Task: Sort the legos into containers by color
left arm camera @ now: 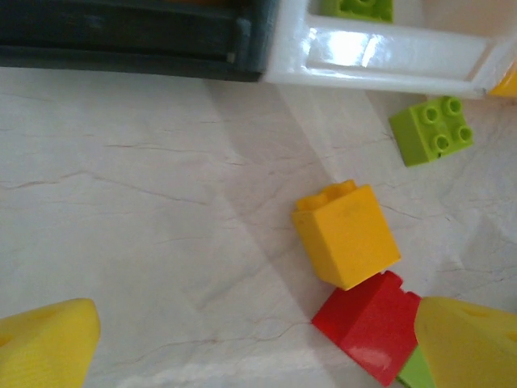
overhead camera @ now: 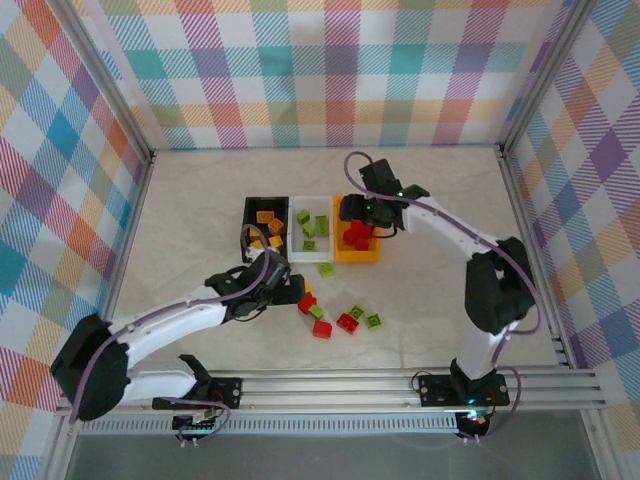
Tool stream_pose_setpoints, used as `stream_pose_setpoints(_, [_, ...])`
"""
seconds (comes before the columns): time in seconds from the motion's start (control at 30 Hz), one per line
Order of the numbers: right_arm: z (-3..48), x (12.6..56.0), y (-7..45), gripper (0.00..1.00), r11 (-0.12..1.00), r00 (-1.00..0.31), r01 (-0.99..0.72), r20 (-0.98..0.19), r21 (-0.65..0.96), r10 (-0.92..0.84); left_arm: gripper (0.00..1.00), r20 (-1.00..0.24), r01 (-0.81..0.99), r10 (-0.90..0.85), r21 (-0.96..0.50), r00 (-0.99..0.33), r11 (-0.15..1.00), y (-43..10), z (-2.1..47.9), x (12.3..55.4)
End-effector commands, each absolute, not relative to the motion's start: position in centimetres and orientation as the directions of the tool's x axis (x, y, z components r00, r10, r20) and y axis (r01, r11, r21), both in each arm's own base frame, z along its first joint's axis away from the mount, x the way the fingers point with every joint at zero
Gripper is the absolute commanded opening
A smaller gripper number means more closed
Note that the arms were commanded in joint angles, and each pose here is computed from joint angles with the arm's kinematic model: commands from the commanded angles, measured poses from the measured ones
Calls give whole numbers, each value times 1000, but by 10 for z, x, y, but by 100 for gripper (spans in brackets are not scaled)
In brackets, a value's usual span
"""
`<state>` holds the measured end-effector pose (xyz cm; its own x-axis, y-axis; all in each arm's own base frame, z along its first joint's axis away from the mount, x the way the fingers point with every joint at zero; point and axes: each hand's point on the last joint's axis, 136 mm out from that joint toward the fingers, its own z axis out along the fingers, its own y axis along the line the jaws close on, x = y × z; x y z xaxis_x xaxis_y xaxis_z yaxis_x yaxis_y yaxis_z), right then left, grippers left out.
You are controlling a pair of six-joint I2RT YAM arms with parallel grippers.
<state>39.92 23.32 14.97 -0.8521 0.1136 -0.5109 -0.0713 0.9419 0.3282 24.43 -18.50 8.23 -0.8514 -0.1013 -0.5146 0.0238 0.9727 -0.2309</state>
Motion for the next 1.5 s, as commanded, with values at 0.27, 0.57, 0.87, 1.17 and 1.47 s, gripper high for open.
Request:
stream_pose_setpoints(0.27, [169, 353, 218, 74, 912, -834, -103, -534, 397, 138, 84, -470, 78, -82, -310, -879, 948, -246, 62, 288])
stream_pose_setpoints(0.57, [180, 348, 214, 74, 904, -815, -105, -557, 415, 161, 62, -395, 43, -58, -241, -917, 970, -227, 28, 270])
stream_pose_setpoints(0.87, [180, 345, 207, 74, 912, -810, -82, -560, 401, 174, 39, -381, 48, -62, -272, -923, 961, -224, 32, 258])
stream_pose_setpoints(1.17, [179, 339, 202, 74, 911, -807, -65, -559, 407, 192, 35, -514, 6, -155, -297, -844, 955, -190, 108, 288])
stream_pose_setpoints(1.47, [163, 324, 193, 74, 915, -825, -30, -527, 403, 205, 34, -591, -168, -277, -234, -758, 958, -131, 143, 381])
